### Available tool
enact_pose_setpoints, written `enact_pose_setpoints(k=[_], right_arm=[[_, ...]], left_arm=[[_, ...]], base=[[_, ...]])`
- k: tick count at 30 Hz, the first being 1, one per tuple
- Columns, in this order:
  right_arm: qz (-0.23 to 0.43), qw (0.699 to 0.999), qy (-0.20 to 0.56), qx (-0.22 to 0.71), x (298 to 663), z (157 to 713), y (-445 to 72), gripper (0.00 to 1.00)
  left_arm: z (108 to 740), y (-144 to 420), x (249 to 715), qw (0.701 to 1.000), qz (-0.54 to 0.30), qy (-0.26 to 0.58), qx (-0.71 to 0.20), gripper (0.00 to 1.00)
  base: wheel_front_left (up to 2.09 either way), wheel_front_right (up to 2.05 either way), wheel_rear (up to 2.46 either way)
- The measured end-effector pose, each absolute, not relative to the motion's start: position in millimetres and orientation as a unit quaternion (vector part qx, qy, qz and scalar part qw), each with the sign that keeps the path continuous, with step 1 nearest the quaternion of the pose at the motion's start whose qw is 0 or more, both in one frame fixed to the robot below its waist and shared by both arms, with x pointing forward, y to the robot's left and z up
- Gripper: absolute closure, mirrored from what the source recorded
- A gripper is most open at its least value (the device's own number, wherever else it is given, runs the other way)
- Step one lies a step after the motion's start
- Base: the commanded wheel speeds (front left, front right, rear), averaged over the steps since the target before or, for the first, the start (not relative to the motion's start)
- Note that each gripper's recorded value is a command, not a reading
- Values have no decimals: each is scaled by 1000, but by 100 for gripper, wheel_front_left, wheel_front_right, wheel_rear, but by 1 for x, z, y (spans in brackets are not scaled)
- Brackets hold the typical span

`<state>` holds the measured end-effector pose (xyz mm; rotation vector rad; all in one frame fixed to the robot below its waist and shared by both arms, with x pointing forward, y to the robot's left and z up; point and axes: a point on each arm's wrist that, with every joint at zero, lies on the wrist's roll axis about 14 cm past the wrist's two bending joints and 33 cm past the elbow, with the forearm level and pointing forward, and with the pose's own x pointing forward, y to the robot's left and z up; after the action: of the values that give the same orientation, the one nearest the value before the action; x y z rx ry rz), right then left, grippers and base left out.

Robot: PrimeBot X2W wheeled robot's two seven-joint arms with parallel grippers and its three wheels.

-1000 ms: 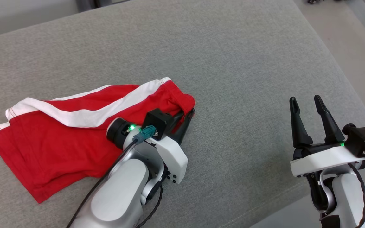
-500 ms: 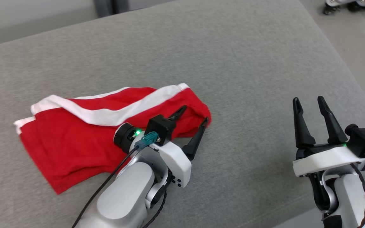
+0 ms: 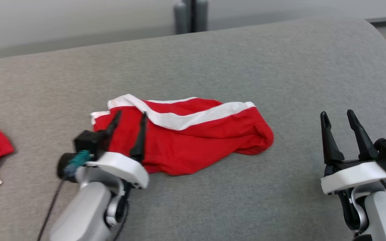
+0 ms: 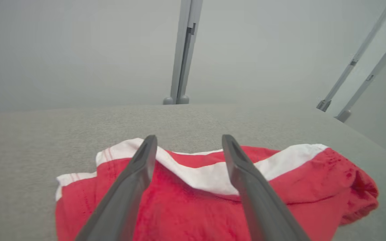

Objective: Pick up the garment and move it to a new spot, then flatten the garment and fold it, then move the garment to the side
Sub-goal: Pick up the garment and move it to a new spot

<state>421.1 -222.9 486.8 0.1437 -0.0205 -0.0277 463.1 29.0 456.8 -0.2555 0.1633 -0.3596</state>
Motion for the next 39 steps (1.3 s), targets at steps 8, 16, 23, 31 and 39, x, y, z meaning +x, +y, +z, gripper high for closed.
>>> enact_pose_setpoints(k=[8, 16, 23, 31, 39], right_arm=[[28, 997, -17, 75, 425, 493, -194, 0], [46, 996, -20, 74, 419, 500, -182, 0], [46, 996, -13, 75, 404, 500, -182, 0], [39, 996, -10, 77, 387, 502, -185, 0], [38, 996, -5, 79, 380, 504, -184, 0]], left_arm=[[475, 136, 452, 991, -36, 44, -119, 0], [486, 185, 423, 994, 17, 23, -103, 0], [495, 189, 402, 996, 6, 7, -86, 0], [499, 188, 385, 997, -20, 1, -70, 0], [497, 192, 377, 998, -20, 4, -64, 0]], base=[[0, 0, 0], [0, 0, 0], [0, 0, 0], [0, 0, 0], [0, 0, 0]])
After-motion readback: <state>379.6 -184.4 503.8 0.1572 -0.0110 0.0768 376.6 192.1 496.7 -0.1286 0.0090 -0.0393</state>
